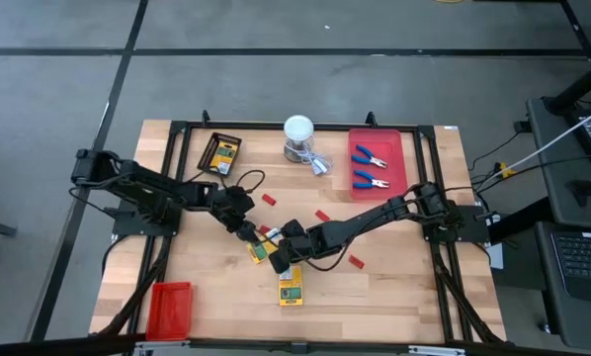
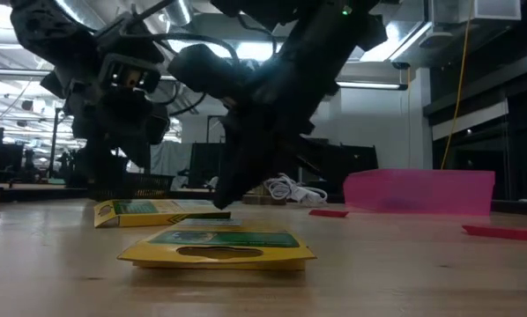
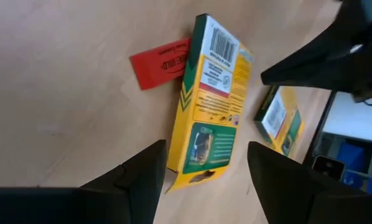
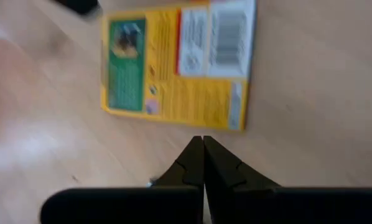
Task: Pick & Place School Supplies
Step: Put the crayon box into the black bin
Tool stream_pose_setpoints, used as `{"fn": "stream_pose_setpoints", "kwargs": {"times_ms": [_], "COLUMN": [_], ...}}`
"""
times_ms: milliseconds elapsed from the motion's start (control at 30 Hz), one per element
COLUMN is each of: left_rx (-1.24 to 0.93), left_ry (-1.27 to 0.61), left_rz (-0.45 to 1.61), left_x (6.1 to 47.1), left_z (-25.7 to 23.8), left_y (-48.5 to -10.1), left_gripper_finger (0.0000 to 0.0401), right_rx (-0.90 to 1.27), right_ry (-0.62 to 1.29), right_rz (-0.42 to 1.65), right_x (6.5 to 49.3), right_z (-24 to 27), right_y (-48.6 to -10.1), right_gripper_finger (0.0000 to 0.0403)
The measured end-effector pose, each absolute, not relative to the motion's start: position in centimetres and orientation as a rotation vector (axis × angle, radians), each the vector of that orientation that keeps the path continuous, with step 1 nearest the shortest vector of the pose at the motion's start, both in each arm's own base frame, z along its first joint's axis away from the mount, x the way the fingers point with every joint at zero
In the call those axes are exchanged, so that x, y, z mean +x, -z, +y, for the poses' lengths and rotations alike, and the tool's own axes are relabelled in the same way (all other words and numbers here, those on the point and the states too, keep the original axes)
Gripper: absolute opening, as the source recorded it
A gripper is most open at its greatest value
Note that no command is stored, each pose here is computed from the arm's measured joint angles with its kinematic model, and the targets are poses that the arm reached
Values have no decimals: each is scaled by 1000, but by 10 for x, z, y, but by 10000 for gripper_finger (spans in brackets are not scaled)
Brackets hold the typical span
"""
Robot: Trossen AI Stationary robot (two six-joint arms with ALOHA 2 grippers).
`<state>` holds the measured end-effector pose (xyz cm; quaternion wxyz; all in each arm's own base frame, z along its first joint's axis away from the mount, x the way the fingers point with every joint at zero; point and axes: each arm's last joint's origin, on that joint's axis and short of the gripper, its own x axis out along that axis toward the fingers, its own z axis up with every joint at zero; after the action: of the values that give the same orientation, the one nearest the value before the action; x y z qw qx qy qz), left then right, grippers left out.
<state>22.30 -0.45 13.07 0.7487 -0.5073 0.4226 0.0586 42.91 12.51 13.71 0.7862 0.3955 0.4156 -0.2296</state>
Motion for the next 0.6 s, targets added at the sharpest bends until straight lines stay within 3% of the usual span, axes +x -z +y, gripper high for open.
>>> {"fn": "stream_pose_setpoints", "kwargs": {"times_ms": [600], "left_rx": [-1075], "left_ry": [-55], "left_rz": [975], "left_x": [249], "left_z": [-10], "left_y": [-113], "left_gripper_finger": [221], "right_rx": [837], "right_ry": [492], "right_rz": [849], "right_x": [434], "right_z": [118], "right_y": [-139], "right_gripper_finger": [0]}}
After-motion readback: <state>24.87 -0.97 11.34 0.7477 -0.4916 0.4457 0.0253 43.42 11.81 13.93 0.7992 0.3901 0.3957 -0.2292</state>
